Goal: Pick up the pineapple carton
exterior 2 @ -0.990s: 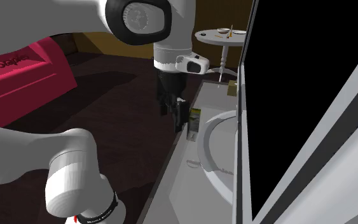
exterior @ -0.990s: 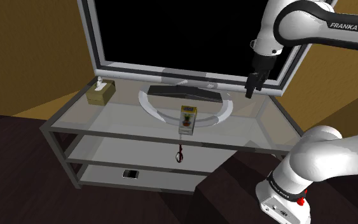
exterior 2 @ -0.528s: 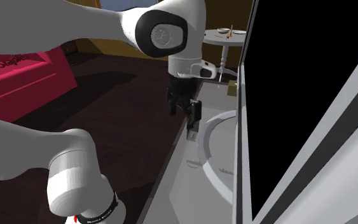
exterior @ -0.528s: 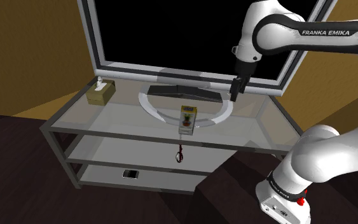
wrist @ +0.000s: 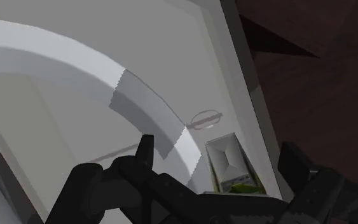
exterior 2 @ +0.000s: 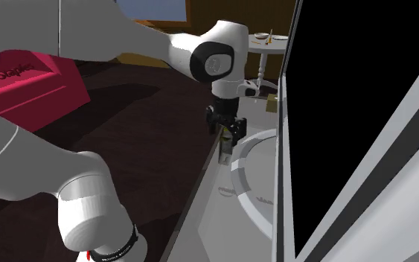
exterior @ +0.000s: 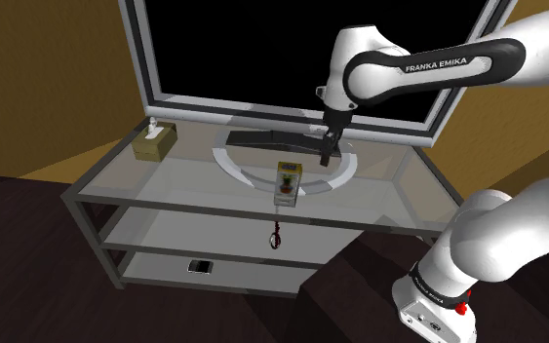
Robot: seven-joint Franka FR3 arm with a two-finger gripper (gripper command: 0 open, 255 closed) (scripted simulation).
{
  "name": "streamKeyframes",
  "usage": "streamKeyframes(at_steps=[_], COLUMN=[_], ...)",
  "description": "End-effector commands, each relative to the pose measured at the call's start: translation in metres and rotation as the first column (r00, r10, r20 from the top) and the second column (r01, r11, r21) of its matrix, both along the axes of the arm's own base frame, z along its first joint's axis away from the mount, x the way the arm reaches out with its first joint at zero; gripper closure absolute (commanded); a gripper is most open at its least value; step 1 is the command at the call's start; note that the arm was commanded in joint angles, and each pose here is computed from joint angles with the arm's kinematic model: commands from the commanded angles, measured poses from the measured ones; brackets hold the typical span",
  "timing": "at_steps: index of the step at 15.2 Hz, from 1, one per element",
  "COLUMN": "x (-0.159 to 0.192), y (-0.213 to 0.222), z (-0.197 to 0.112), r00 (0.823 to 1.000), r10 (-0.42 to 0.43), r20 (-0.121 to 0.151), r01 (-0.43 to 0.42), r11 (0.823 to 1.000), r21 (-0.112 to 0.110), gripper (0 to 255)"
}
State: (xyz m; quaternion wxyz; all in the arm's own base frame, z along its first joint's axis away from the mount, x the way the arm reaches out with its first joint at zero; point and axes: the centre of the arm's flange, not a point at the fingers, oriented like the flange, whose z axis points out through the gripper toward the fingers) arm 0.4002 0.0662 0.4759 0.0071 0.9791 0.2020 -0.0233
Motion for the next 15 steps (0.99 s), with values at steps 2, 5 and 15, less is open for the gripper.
streamKeyframes(at_steps=[2, 5, 15], x=[0.023, 0.043, 0.047], y=[0.028, 0.055, 0.062], z=[-0.020, -0.039, -0.083], r00=[0.997, 0.987, 0.984], r10=[0.080, 0.158, 0.178], r20=[0.009, 0.018, 0.020], r01=[-0.080, -0.159, -0.178], r11=[0.997, 0.987, 0.984], r21=[0.011, 0.020, 0.022], gripper=[0, 0, 0])
